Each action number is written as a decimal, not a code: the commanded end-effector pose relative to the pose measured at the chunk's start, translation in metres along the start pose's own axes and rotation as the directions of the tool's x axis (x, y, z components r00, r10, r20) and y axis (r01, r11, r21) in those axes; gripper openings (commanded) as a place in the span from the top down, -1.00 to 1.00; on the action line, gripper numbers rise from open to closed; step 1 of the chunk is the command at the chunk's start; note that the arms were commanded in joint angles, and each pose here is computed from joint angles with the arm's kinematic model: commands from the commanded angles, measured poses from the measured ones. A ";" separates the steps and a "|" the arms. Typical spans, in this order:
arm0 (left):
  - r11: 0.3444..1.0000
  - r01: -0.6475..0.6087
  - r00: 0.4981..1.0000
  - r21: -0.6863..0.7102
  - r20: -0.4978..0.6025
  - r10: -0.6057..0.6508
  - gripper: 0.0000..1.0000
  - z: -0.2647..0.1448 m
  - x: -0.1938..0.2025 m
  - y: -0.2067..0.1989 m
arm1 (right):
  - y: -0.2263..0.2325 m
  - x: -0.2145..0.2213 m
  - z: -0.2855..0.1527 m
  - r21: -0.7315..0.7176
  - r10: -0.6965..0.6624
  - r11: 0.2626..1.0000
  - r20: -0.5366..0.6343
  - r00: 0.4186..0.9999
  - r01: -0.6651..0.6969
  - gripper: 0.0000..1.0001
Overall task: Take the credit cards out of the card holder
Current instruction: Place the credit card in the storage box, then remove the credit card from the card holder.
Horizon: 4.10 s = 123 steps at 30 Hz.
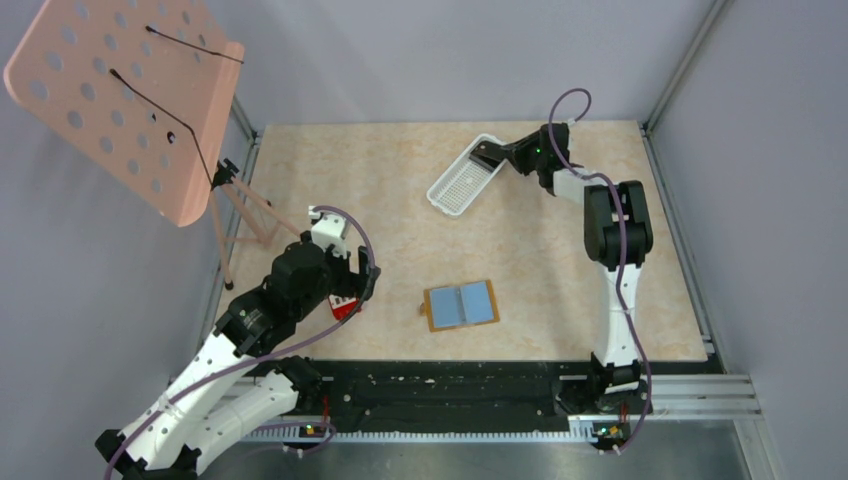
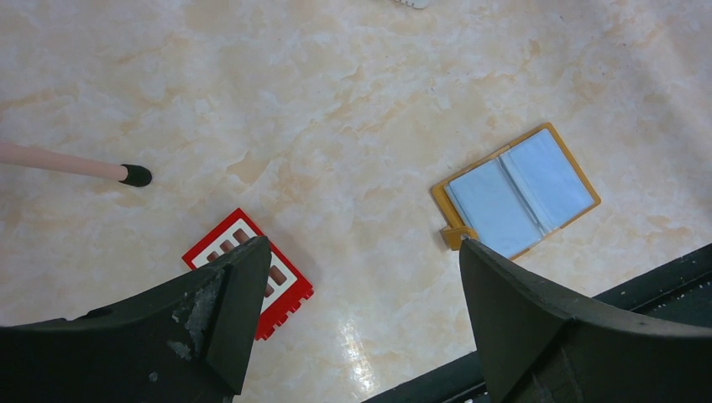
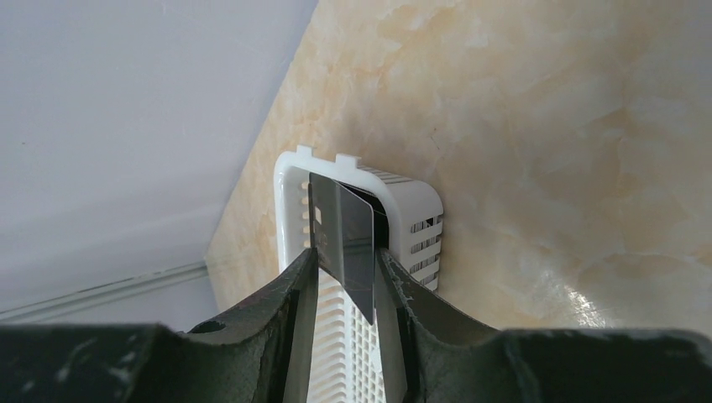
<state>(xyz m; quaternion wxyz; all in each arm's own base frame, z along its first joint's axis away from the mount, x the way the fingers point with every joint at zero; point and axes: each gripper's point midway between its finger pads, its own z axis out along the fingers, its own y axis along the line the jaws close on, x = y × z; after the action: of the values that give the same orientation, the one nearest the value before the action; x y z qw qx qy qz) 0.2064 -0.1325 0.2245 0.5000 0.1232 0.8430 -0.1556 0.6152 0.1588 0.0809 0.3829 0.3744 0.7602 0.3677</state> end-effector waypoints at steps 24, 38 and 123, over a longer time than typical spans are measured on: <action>1.000 0.007 0.997 0.001 0.071 -0.007 -0.76 -0.004 -0.013 0.002 | 0.046 -0.019 -0.017 0.045 -0.061 0.997 0.053 0.997 0.059 0.39; 1.000 0.007 0.998 -0.013 0.070 -0.006 -0.75 -0.002 -0.012 0.004 | 0.061 -0.017 -0.043 0.028 -0.114 0.993 0.021 0.993 0.114 0.39; 0.945 0.275 0.961 0.179 -0.010 -0.277 -0.61 -0.024 0.029 -0.028 | -0.053 0.294 -0.299 -0.107 -0.798 0.576 -0.289 0.529 0.810 0.42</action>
<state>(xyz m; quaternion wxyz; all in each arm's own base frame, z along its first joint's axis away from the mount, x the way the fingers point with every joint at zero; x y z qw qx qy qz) 0.1587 -0.1476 0.2114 0.4548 0.0493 0.8362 -0.3024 0.2078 0.2927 0.0341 0.3459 -0.0982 0.9245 0.1267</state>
